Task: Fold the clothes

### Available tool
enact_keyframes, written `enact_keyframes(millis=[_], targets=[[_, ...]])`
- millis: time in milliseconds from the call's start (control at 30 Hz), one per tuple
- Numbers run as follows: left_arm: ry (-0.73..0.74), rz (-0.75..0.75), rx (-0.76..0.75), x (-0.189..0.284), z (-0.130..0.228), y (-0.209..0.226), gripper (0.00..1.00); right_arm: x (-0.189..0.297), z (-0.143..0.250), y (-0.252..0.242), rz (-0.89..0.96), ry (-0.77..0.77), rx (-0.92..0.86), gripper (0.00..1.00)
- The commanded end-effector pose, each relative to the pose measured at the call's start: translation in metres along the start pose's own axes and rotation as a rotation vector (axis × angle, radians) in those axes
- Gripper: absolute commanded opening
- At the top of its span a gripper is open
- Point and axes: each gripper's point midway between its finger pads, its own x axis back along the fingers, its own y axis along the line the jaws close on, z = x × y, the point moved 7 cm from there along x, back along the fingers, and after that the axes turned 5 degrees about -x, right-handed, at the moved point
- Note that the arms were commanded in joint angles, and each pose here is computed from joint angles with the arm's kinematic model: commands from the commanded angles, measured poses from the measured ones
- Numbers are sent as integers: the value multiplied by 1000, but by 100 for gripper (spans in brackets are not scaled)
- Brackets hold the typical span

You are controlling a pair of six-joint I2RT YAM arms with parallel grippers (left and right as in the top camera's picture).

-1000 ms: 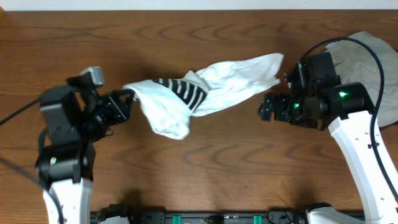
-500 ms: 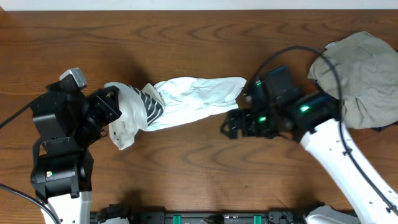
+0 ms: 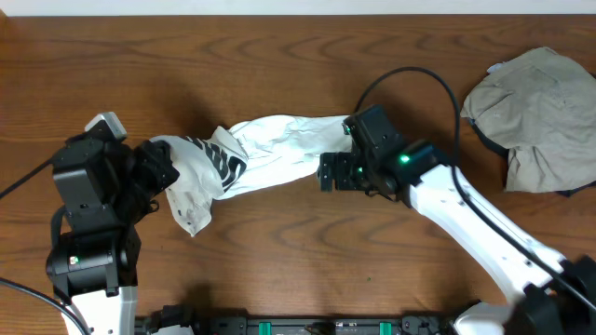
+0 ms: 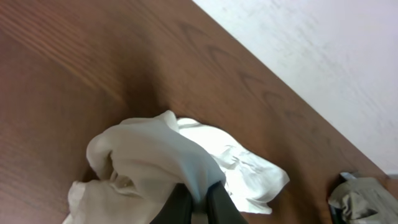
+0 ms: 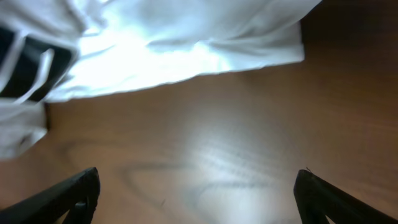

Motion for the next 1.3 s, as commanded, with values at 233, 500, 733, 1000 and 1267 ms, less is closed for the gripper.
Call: enact_keyframes(millis=[233, 500, 733, 1000, 1267], targets=[[0, -52, -24, 4, 0, 5, 6, -54, -26, -36, 207, -63, 43, 92], [6, -90, -31, 4, 2, 9, 6, -85, -43, -44, 189, -83, 174, 99], [20, -97, -42, 5, 4, 11, 6, -104, -47, -50, 142, -55, 200, 99], [20, -96, -42, 5, 4, 11, 6, -107, -52, -47, 114, -83, 201, 99], [20, -96, -42, 5, 5, 11, 6, -112, -49, -47, 95, -58, 199, 81]])
